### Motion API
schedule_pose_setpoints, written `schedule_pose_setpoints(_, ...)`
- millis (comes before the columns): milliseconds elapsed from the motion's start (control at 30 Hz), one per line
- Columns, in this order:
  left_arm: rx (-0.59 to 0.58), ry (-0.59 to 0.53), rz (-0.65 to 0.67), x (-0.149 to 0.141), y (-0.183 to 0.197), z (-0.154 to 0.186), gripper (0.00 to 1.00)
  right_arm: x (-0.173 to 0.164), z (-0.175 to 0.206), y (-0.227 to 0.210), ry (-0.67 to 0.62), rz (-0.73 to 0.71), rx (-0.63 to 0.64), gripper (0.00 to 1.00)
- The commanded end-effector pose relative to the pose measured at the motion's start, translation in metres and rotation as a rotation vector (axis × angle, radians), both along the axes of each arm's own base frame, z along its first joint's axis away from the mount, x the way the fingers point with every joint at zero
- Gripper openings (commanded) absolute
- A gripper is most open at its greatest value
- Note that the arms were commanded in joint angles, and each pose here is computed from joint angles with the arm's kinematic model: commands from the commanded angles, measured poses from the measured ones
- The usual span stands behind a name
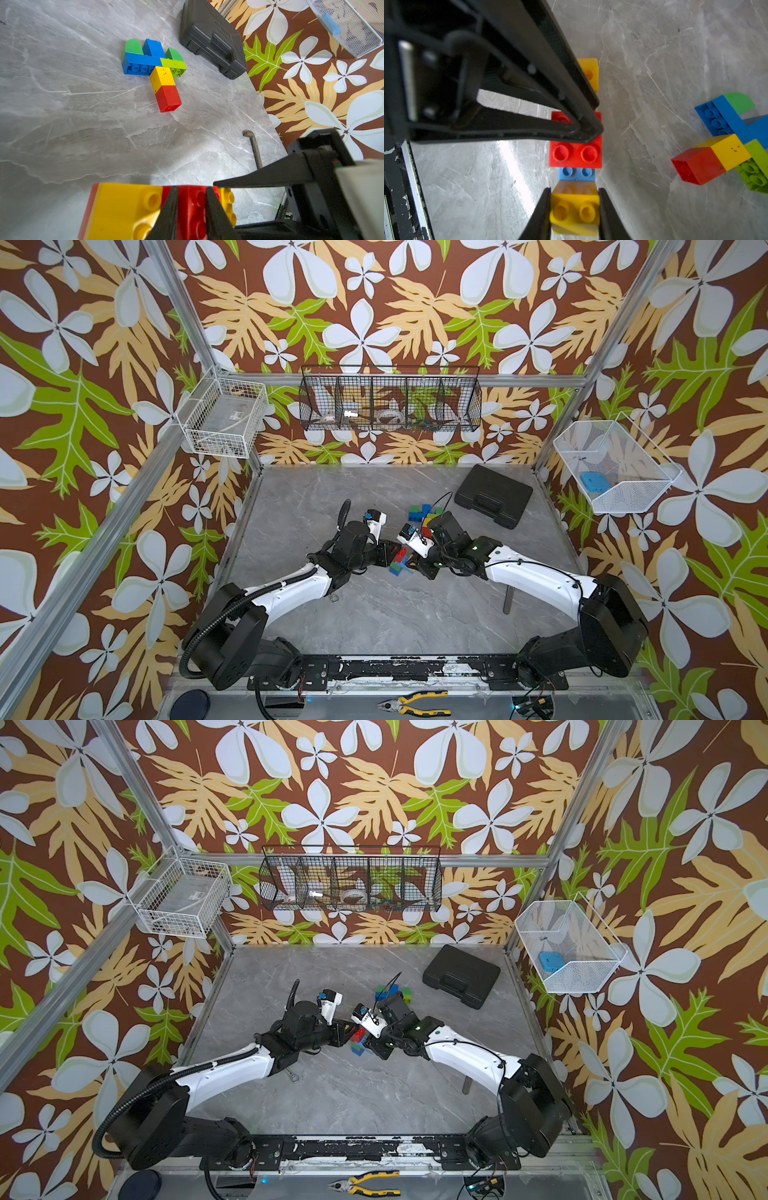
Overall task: Assemble a fork with lego
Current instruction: Assemble the lego brick with the lego brick.
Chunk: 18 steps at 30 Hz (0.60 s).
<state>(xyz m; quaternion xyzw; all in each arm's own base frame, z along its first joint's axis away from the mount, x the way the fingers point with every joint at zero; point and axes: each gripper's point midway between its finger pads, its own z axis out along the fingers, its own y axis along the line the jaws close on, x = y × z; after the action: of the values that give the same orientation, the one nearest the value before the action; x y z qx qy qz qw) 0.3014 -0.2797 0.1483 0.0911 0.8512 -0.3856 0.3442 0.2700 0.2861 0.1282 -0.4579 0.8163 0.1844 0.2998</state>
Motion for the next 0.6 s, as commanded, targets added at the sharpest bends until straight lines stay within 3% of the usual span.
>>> schedule_pose_setpoints(0,0.013,0.028,-0.011,-0.006,0.001,-0.007,0.24,-0.005,0.007,0.004,0.020,0.013,0.031,0.57)
schedule_pose_setpoints(33,0.014,0.028,-0.012,-0.006,0.002,-0.008,0.24,-0.004,0.014,0.007,0.011,0.010,0.050,0.68)
schedule_pose_setpoints(100,0.015,0.030,-0.007,-0.006,0.002,-0.009,0.24,-0.001,0.027,0.011,-0.010,0.001,0.094,0.81)
schedule_pose_setpoints(233,0.014,0.030,-0.005,-0.006,0.003,-0.009,0.24,0.007,0.056,0.009,-0.072,-0.080,0.213,0.84)
schedule_pose_setpoints(367,0.016,0.034,0.001,-0.007,0.005,-0.012,0.24,0.021,0.076,-0.017,-0.098,-0.372,0.413,0.84)
schedule_pose_setpoints(433,0.014,0.039,0.002,-0.008,0.004,-0.014,0.24,0.020,0.080,-0.028,-0.037,-0.502,0.569,0.84)
schedule_pose_setpoints(567,0.011,0.044,0.001,-0.008,0.004,-0.016,0.24,0.007,0.075,-0.037,0.152,-0.639,0.893,0.98)
